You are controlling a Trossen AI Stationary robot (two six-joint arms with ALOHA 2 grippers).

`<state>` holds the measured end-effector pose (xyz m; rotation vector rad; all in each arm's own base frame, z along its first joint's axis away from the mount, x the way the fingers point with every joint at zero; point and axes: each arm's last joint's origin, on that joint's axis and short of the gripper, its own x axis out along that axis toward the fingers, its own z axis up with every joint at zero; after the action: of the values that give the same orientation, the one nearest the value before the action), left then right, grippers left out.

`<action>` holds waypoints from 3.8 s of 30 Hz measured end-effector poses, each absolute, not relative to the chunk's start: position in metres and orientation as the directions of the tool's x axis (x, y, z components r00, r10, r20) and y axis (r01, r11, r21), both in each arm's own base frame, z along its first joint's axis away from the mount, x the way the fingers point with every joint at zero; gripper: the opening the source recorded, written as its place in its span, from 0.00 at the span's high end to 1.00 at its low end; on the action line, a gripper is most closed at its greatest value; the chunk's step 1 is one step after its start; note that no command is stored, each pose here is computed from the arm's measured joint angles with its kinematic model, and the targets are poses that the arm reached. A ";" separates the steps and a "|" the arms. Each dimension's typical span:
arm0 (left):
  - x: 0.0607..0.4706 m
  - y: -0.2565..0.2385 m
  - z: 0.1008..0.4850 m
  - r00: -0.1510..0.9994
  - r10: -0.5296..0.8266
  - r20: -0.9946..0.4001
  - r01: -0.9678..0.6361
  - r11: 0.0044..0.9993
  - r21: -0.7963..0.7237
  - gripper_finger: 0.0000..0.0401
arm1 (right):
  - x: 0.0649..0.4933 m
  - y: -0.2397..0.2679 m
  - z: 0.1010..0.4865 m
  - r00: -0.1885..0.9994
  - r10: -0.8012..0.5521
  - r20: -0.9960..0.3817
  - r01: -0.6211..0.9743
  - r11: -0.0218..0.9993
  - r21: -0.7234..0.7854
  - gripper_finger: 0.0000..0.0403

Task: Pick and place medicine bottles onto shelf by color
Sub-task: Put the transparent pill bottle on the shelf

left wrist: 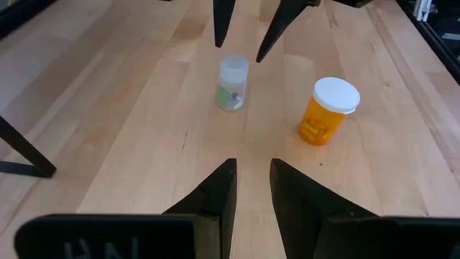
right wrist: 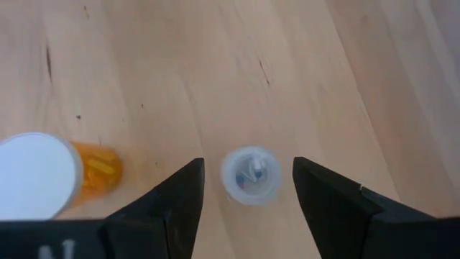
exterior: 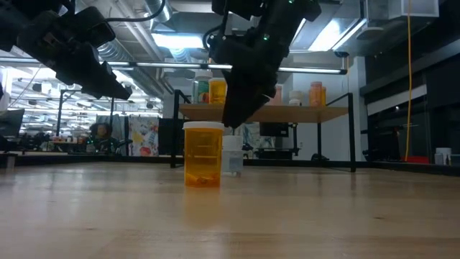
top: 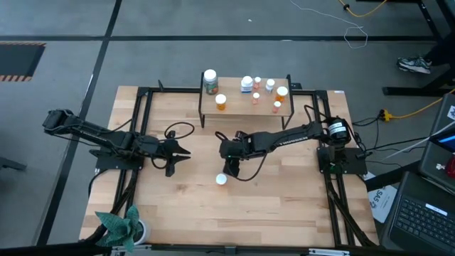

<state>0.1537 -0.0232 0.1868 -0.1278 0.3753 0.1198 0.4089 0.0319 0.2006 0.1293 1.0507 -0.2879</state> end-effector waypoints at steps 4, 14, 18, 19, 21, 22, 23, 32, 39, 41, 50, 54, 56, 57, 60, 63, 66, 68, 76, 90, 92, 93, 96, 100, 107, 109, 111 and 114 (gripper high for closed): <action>0.154 -0.023 0.187 0.923 0.093 -0.372 -0.140 0.985 -0.102 0.80 | 0.411 0.032 0.202 0.486 -0.170 -0.857 0.265 0.963 -0.040 0.46; 0.154 -0.023 0.187 0.923 0.093 -0.374 -0.141 0.985 -0.101 0.80 | 0.412 0.030 0.202 0.497 -0.172 -0.851 0.292 0.956 -0.023 0.39; 0.153 -0.023 0.185 0.916 0.095 -0.390 -0.143 0.985 -0.095 0.80 | 0.412 0.030 0.202 0.497 -0.172 -0.851 0.306 0.952 -0.014 0.29; 0.153 -0.023 0.185 0.915 0.095 -0.393 -0.143 0.985 -0.093 0.80 | 0.412 0.030 0.202 0.497 -0.172 -0.851 0.306 0.952 -0.014 0.26; 0.153 -0.023 0.185 0.915 0.095 -0.393 -0.143 0.985 -0.093 0.80 | 0.412 0.030 0.202 0.496 -0.172 -0.851 0.304 0.953 -0.015 0.23; 0.153 -0.023 0.185 0.914 0.095 -0.394 -0.143 0.985 -0.093 0.80 | 0.413 0.030 0.201 0.495 -0.172 -0.852 0.302 0.953 -0.017 0.23; 0.153 -0.023 0.185 0.914 0.095 -0.394 -0.143 0.985 -0.093 0.80 | 0.413 0.030 0.201 0.491 -0.172 -0.854 0.301 0.953 -0.019 0.22; 0.152 -0.023 0.184 0.911 0.096 -0.402 -0.144 0.986 -0.090 0.80 | 0.412 0.030 0.185 0.425 -0.178 -0.887 0.301 0.952 -0.047 0.22; 0.152 -0.023 0.183 0.908 0.097 -0.408 -0.144 0.986 -0.087 0.80 | 0.413 0.028 0.178 0.400 -0.183 -0.898 0.305 0.951 -0.058 0.22; 0.152 -0.023 0.183 0.908 0.097 -0.408 -0.145 0.986 -0.087 0.80 | 0.414 0.028 0.178 0.405 -0.184 -0.896 0.305 0.950 -0.057 0.22; 0.152 -0.023 0.183 0.906 0.097 -0.412 -0.145 0.986 -0.086 0.80 | 0.414 0.026 0.178 0.408 -0.220 -0.886 0.323 0.943 -0.085 0.34; 0.152 -0.023 0.183 0.906 0.097 -0.412 -0.145 0.986 -0.086 0.80 | 0.414 0.027 0.178 0.410 -0.205 -0.889 0.318 0.945 -0.071 0.44; 0.152 -0.023 0.183 0.906 0.097 -0.412 -0.145 0.986 -0.086 0.80 | 0.414 0.027 0.178 0.411 -0.185 -0.893 0.313 0.948 -0.053 0.48; 0.152 -0.023 0.183 0.906 0.097 -0.412 -0.145 0.986 -0.086 0.80 | 0.414 0.027 0.178 0.411 -0.180 -0.894 0.313 0.948 -0.047 0.51; 0.152 -0.023 0.183 0.906 0.097 -0.412 -0.145 0.986 -0.086 0.80 | 0.414 0.027 0.178 0.412 -0.180 -0.893 0.334 0.942 -0.036 0.58; 0.152 -0.023 0.183 0.906 0.097 -0.412 -0.145 0.986 -0.086 0.80 | 0.414 0.027 0.178 0.412 -0.181 -0.893 0.352 0.936 -0.027 0.65; 0.152 -0.023 0.183 0.906 0.097 -0.412 -0.145 0.986 -0.086 0.80 | 0.415 0.027 0.182 0.410 -0.181 -0.894 0.355 0.934 -0.026 0.66; 0.152 -0.023 0.183 0.906 0.097 -0.412 -0.145 0.986 -0.086 0.80 | 0.418 0.028 0.190 0.424 -0.180 -0.888 0.355 0.935 -0.020 0.66; 0.151 -0.023 0.181 0.896 0.099 -0.432 -0.147 0.986 -0.078 0.80 | 0.419 0.024 0.266 0.370 -0.303 -0.878 0.392 0.908 -0.148 0.65; 0.151 -0.023 0.181 0.896 0.099 -0.432 -0.147 0.986 -0.078 0.80 | 0.384 -0.025 0.397 0.354 -0.561 -0.748 0.547 0.774 -0.320 0.65; 0.151 -0.023 0.181 0.897 0.100 -0.432 -0.147 0.986 -0.078 0.80 | 0.382 -0.042 0.399 0.335 -0.575 -0.746 0.575 0.752 -0.322 0.65; 0.151 -0.023 0.181 0.897 0.099 -0.431 -0.147 0.986 -0.078 0.80 | 0.381 -0.051 0.398 0.321 -0.579 -0.750 0.590 0.741 -0.320 0.65; 0.151 -0.023 0.181 0.897 0.099 -0.431 -0.147 0.986 -0.078 0.80 | 0.379 -0.078 0.389 0.285 -0.520 -0.805 0.609 0.747 -0.266 0.65; 0.151 -0.023 0.181 0.897 0.100 -0.431 -0.147 0.986 -0.079 0.80 | 0.381 -0.109 0.366 0.258 -0.445 -0.858 0.637 0.746 -0.196 0.65; 0.151 -0.023 0.181 0.897 0.100 -0.431 -0.147 0.986 -0.079 0.80 | 0.385 -0.140 0.332 0.250 -0.405 -0.880 0.662 0.735 -0.150 0.65; 0.151 -0.023 0.181 0.897 0.099 -0.431 -0.147 0.986 -0.078 0.80 | 0.388 -0.143 0.329 0.274 -0.411 -0.870 0.664 0.735 -0.138 0.65; 0.151 -0.023 0.181 0.897 0.100 -0.431 -0.147 0.986 -0.078 0.80 | 0.389 -0.145 0.325 0.278 -0.412 -0.868 0.653 0.743 -0.143 0.65; 0.151 -0.023 0.181 0.897 0.100 -0.431 -0.147 0.986 -0.078 0.80 | 0.390 -0.146 0.324 0.275 -0.423 -0.864 0.653 0.741 -0.155 0.64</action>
<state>0.1510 -0.0226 0.1809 -0.1100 0.4403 0.1283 0.3897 -0.1458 0.3236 0.2501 1.0694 -0.7331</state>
